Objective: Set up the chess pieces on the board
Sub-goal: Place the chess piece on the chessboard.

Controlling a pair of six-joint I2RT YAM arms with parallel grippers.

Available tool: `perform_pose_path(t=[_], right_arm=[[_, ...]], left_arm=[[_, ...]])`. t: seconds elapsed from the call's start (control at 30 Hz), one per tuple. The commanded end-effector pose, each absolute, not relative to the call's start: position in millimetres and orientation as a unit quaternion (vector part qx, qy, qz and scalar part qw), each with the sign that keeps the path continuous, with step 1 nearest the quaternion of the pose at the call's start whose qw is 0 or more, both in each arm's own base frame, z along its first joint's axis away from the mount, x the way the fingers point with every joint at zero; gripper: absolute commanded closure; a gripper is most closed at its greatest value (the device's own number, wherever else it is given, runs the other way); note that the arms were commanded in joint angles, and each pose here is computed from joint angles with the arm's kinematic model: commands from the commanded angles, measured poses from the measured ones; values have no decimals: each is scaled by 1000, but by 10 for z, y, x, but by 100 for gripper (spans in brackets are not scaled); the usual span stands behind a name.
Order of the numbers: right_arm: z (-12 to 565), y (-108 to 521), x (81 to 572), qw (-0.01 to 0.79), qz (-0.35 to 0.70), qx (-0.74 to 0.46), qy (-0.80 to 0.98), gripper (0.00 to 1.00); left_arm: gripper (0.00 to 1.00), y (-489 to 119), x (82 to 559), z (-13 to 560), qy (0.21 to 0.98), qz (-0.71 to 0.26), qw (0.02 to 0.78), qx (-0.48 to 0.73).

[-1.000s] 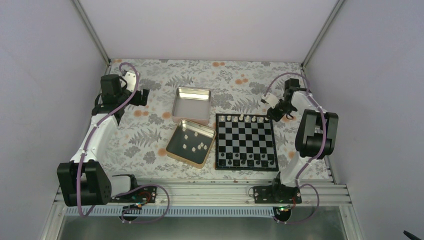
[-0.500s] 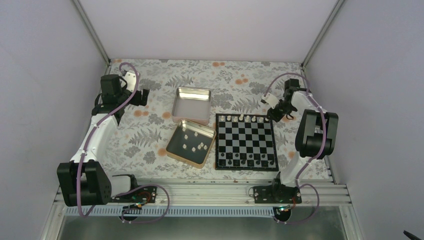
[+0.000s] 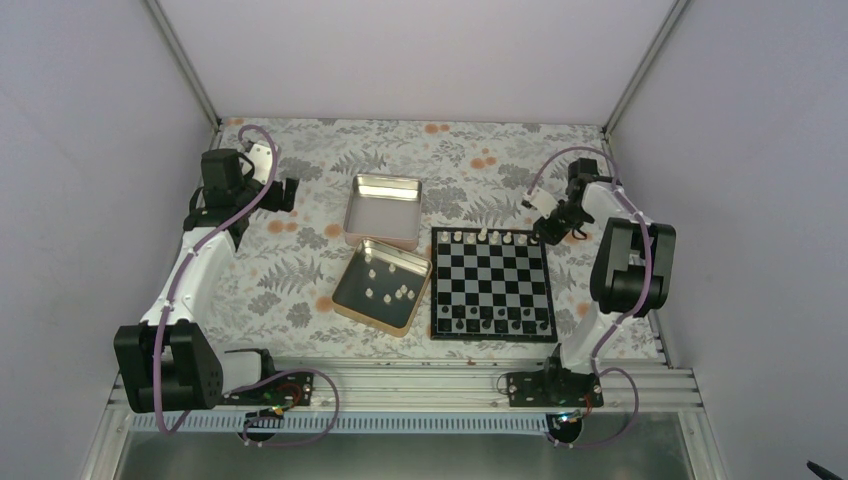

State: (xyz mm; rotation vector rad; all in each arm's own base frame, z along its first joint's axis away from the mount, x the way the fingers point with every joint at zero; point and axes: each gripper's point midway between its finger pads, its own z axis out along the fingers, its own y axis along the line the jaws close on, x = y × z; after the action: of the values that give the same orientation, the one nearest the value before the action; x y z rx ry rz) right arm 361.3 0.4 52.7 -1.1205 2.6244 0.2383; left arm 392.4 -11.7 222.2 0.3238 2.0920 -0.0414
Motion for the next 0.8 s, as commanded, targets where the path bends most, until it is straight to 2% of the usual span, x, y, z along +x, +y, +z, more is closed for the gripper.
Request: perform_pose_path(t=[0.0, 0.2, 0.3, 0.53, 0.77], right_arm=[[697, 14, 3704, 169, 69, -389, 903, 71], [1082, 113, 3738, 200, 70, -395, 894, 65], [1439, 367, 3696, 227, 67, -417, 878, 64], [2026, 1574, 3532, 270, 68, -510, 814, 61], [2032, 2687, 3118, 280, 102, -603, 740, 59]], left_arm=[[0, -117, 3913, 2244, 859, -17, 492, 138], [0, -125, 3910, 2259, 858, -19, 494, 140], [0, -127, 3913, 2257, 858, -19, 494, 140], [0, -134, 3901, 2284, 856, -19, 497, 142], [0, -145, 3868, 2307, 852, -18, 503, 147]])
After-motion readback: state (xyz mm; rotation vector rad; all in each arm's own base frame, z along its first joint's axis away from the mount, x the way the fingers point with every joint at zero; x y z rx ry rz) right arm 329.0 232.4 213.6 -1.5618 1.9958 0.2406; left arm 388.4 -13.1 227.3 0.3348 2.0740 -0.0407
